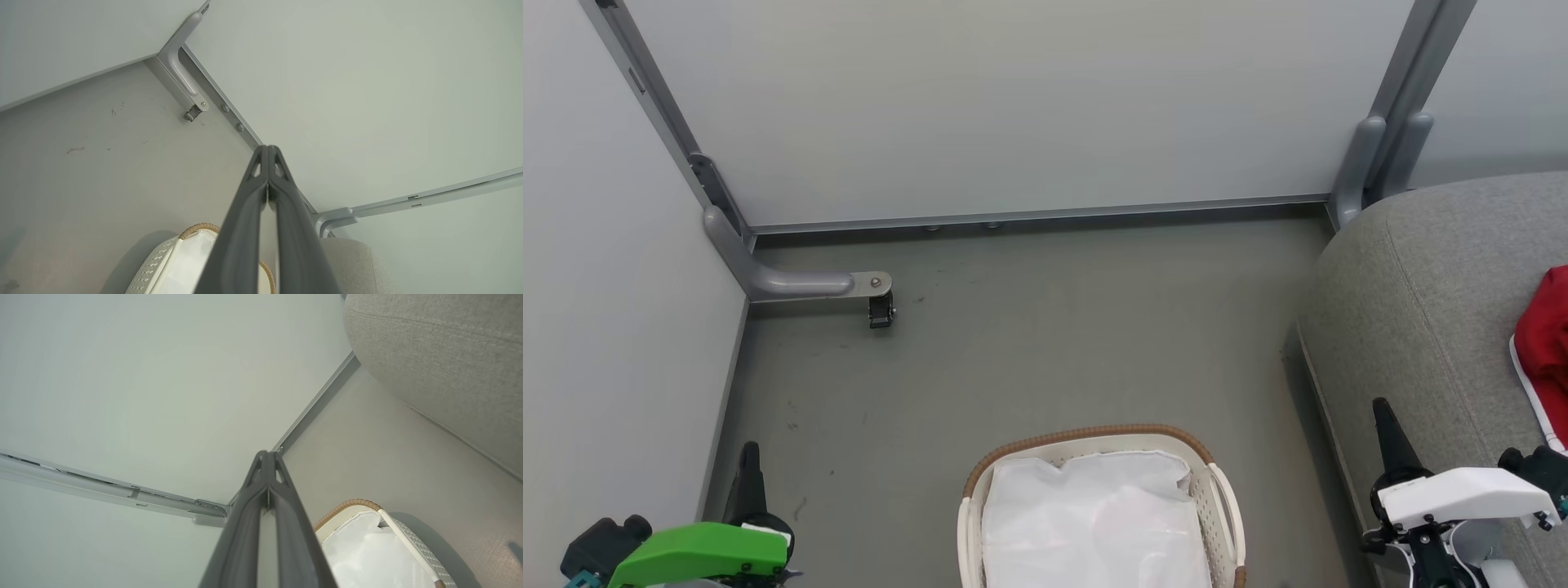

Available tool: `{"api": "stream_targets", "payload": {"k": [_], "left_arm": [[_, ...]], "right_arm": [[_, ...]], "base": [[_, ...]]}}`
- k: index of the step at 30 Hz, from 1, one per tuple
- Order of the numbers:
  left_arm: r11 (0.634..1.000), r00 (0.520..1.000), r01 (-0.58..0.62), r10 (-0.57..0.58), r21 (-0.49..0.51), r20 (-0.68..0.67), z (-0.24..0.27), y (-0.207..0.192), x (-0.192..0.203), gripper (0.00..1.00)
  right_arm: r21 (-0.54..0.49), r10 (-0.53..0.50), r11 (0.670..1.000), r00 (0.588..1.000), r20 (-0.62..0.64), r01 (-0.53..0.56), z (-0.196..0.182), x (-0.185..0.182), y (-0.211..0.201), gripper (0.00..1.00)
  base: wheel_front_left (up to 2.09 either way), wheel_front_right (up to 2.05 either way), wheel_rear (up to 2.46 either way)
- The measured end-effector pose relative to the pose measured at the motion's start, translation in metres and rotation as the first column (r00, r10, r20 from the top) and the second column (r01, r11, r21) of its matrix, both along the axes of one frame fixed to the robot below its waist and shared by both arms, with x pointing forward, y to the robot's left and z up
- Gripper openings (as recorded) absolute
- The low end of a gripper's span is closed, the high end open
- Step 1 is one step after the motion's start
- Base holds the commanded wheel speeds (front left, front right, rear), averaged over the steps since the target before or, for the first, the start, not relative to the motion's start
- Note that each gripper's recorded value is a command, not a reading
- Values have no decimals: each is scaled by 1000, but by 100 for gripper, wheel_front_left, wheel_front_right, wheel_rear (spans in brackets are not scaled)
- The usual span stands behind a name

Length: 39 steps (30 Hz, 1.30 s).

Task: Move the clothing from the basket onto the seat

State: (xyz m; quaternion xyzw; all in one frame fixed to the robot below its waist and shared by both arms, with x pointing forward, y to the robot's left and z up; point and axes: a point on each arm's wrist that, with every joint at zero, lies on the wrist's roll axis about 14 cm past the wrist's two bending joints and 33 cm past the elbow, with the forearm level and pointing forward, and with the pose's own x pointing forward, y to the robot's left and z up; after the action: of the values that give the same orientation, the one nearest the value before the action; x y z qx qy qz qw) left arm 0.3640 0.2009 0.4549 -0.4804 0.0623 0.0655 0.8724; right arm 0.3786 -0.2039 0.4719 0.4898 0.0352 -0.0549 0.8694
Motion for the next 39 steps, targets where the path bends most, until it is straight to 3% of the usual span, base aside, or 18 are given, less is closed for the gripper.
{"api": "stream_targets", "payload": {"k": [17,39], "left_arm": [[985,999,-7,14,-173,42,13,-1,8,0],[935,995,8,28,-355,95,30,-2,15,0]], "right_arm": [[166,-4,986,1000,27,0,8,2,1,0],[344,-5,939,998,68,-19,20,5,3,0]], "base": [[0,0,0],[0,0,0]]}}
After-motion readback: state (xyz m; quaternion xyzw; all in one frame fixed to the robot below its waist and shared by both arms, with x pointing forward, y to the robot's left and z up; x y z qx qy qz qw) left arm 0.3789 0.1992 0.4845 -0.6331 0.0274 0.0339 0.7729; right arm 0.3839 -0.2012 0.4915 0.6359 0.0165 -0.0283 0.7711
